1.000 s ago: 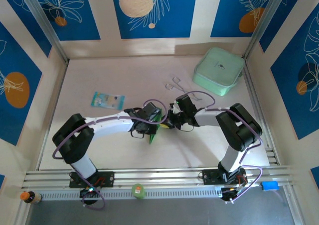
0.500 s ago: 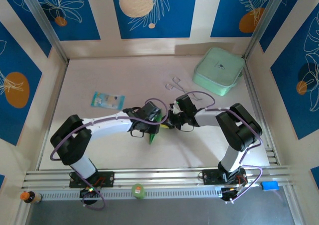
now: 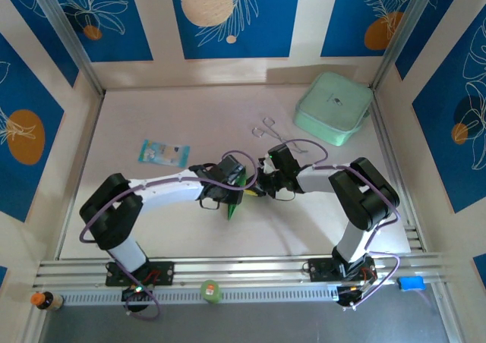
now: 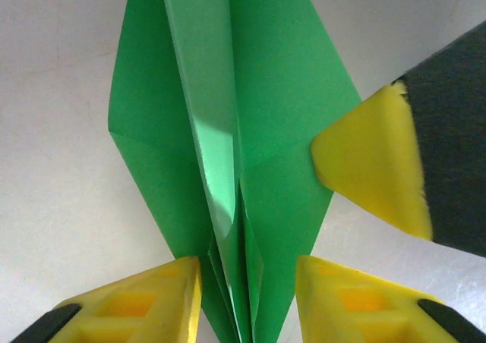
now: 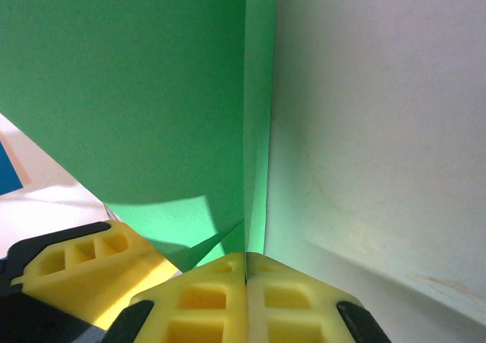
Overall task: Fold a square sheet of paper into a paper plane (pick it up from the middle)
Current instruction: Move the paper plane to the center of the table.
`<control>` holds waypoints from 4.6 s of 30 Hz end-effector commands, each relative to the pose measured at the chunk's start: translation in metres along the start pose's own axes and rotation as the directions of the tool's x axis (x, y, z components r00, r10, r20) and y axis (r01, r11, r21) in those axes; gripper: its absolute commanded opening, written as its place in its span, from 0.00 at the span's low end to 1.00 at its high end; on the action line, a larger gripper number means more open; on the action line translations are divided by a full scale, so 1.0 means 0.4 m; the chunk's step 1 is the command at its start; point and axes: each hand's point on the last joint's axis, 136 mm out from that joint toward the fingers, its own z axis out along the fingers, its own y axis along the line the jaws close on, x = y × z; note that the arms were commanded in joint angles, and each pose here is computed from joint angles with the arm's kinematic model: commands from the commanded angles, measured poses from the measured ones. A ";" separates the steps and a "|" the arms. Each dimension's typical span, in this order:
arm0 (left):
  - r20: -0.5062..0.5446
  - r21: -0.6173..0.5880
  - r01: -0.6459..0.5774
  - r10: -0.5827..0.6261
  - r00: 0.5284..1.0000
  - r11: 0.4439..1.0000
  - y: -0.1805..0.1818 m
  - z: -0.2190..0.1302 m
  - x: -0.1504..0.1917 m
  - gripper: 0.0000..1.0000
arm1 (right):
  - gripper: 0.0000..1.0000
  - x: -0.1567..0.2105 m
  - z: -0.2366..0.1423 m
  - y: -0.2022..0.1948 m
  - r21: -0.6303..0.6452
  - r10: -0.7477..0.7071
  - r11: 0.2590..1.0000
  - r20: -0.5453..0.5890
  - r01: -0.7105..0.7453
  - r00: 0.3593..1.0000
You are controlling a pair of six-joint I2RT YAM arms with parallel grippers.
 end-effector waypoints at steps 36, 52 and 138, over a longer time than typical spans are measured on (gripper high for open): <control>-0.078 0.009 0.033 -0.032 0.996 0.999 -0.005 0.035 0.045 0.17 | 0.00 0.015 -0.003 -0.017 0.009 0.018 1.000 -0.023 -0.018 1.000; 0.070 0.055 0.023 -0.027 0.997 0.998 -0.024 -0.050 -0.024 0.30 | 0.00 0.015 -0.004 -0.022 0.013 0.022 1.000 -0.022 -0.022 1.000; -0.002 -0.188 0.120 -0.122 0.993 0.975 0.080 0.028 -0.012 0.06 | 0.21 0.013 -0.178 -0.062 0.083 0.011 0.996 0.140 -0.023 0.990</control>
